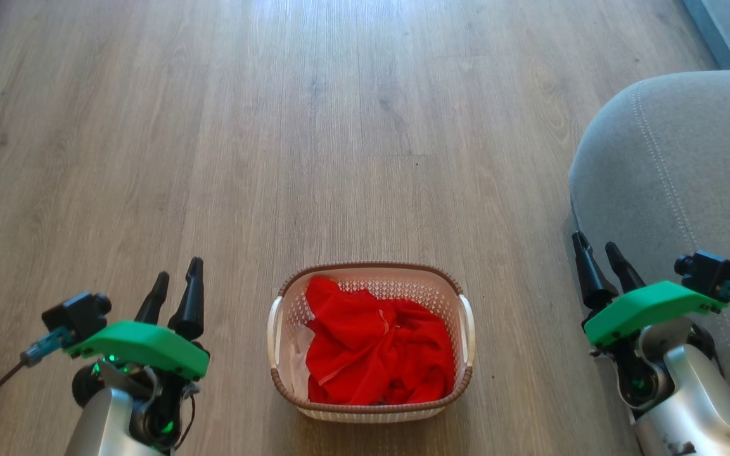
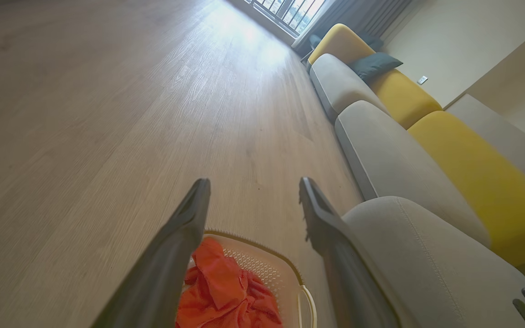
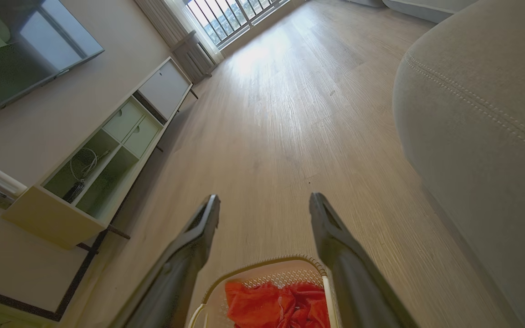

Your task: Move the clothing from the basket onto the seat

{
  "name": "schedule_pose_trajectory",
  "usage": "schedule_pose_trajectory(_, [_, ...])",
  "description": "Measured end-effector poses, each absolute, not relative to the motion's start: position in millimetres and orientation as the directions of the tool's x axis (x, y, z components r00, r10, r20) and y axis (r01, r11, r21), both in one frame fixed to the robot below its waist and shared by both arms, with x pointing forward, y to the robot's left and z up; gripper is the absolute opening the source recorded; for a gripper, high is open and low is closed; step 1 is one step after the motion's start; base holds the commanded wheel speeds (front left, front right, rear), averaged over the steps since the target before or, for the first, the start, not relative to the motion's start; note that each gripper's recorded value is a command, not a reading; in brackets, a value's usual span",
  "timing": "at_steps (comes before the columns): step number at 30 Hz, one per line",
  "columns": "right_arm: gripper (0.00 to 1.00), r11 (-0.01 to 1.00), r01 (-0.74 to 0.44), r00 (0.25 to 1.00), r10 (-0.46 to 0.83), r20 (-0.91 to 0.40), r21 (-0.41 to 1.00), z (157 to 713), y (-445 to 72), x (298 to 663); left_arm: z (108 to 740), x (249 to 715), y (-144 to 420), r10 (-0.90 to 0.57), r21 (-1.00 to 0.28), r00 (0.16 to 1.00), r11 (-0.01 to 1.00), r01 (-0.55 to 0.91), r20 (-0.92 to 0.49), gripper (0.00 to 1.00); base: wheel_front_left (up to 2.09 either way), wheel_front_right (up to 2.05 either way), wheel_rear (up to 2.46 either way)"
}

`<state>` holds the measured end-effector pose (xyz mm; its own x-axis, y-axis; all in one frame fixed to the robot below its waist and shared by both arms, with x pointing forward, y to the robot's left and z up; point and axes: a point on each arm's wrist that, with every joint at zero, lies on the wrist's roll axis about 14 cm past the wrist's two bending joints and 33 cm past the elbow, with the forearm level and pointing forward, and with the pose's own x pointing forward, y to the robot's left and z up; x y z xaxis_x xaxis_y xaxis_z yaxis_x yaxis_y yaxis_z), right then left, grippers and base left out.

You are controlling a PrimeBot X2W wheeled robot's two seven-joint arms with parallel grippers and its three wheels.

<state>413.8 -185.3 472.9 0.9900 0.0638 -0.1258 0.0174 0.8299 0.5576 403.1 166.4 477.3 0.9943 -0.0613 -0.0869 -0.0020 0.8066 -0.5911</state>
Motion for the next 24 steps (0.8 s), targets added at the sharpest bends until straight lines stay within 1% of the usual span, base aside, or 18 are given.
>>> schedule_pose_trajectory(8, [1.00,0.882,-0.020,0.991,0.079,-0.106,0.471,480,-184,420,487,411,162,-0.076,-0.514,0.996,0.857,0.039,-0.052,1.00,0.00,0.00,0.00])
schedule_pose_trajectory(24, [1.00,0.956,-0.090,0.992,0.111,-0.062,0.280,495,-182,433,501,420,157,-0.107,-0.344,0.994,0.934,0.099,-0.003,1.00,0.00,0.00,0.00])
